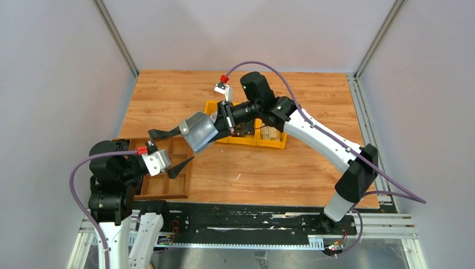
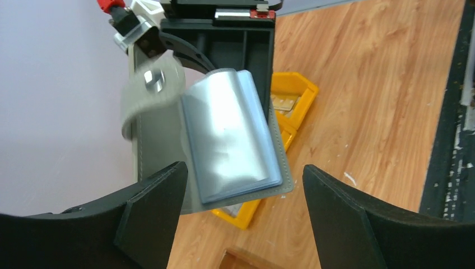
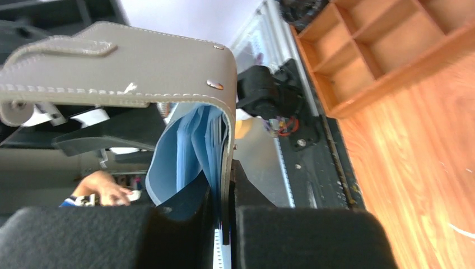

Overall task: Take the credit cards out of the card holder
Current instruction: Remove the credit card from the card holder.

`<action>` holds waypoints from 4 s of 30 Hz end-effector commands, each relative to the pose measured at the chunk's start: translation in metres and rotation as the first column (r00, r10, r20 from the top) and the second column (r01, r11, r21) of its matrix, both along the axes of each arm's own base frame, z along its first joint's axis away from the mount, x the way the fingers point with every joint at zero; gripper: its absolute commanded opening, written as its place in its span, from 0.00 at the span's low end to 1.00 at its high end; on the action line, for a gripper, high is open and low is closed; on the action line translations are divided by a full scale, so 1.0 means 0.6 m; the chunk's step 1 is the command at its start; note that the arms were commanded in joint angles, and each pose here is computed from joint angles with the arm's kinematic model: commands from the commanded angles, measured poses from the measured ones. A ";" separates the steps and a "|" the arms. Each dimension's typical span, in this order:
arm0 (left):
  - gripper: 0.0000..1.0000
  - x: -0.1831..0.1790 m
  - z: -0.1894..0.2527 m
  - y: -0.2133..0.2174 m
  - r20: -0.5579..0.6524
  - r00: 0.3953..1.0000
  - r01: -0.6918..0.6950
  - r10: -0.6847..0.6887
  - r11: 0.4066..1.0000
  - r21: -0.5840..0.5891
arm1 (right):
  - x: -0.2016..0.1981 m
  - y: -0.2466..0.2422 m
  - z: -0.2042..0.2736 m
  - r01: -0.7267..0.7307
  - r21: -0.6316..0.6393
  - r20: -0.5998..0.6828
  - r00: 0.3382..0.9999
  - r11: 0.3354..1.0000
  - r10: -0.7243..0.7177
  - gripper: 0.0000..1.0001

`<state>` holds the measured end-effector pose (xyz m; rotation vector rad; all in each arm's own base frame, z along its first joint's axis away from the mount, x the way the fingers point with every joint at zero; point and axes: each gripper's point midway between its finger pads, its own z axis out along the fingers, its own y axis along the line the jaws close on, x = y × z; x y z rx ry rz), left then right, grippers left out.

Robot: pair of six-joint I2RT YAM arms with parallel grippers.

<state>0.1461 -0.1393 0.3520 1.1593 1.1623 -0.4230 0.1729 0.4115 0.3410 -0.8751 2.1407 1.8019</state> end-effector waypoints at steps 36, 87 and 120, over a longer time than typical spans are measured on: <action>1.00 0.059 -0.035 -0.026 -0.080 0.997 -0.026 0.013 0.985 -0.170 | 0.056 -0.001 -0.006 0.579 -0.394 0.876 0.471 0.714 0.101 0.00; 0.00 0.058 0.052 -0.038 -0.122 0.986 -0.145 0.109 0.929 -0.341 | -0.029 -0.067 0.057 0.268 0.046 0.879 0.447 0.962 -0.166 0.71; 0.00 0.044 0.100 -0.039 -0.233 0.970 -0.166 0.075 0.900 -0.403 | -0.075 -0.036 0.155 0.201 0.534 0.835 0.028 0.821 -0.550 0.80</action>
